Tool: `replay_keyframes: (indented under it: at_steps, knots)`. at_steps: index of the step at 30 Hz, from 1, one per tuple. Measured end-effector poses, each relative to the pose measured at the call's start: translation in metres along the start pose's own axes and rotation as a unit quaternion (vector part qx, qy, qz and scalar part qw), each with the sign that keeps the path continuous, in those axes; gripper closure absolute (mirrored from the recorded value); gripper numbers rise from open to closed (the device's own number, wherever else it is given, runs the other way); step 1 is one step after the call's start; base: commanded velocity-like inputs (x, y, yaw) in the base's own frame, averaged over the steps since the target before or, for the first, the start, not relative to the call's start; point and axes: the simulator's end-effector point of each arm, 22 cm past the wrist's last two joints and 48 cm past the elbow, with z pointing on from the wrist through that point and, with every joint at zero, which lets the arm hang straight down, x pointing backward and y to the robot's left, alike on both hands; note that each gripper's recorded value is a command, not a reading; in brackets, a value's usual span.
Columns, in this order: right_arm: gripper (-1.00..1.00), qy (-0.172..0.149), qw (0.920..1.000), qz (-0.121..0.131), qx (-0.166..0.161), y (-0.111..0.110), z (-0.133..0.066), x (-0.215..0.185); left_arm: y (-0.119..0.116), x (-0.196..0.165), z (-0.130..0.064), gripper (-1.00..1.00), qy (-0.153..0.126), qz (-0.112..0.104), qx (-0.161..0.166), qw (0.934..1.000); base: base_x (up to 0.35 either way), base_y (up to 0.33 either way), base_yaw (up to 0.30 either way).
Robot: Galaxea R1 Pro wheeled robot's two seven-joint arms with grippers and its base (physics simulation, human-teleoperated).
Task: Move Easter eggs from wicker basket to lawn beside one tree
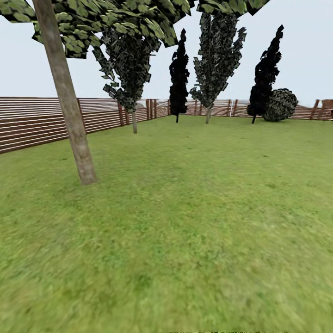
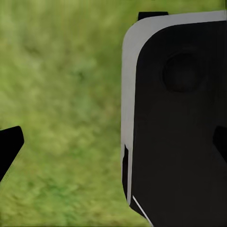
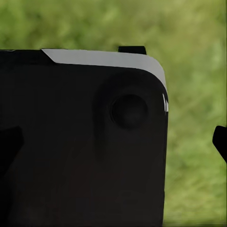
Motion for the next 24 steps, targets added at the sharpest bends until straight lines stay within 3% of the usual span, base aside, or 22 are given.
replay_keyframes:
  at_steps: [24]
  knots:
    - [-1.00, 0.007, 1.0000, 0.002, 0.000, 0.0011, 0.0002, 0.0054, 0.0000, 0.0074, 0.0001, -1.00, 0.010, 0.001, 0.000, 1.0000, 0.000, 0.000, -0.255]
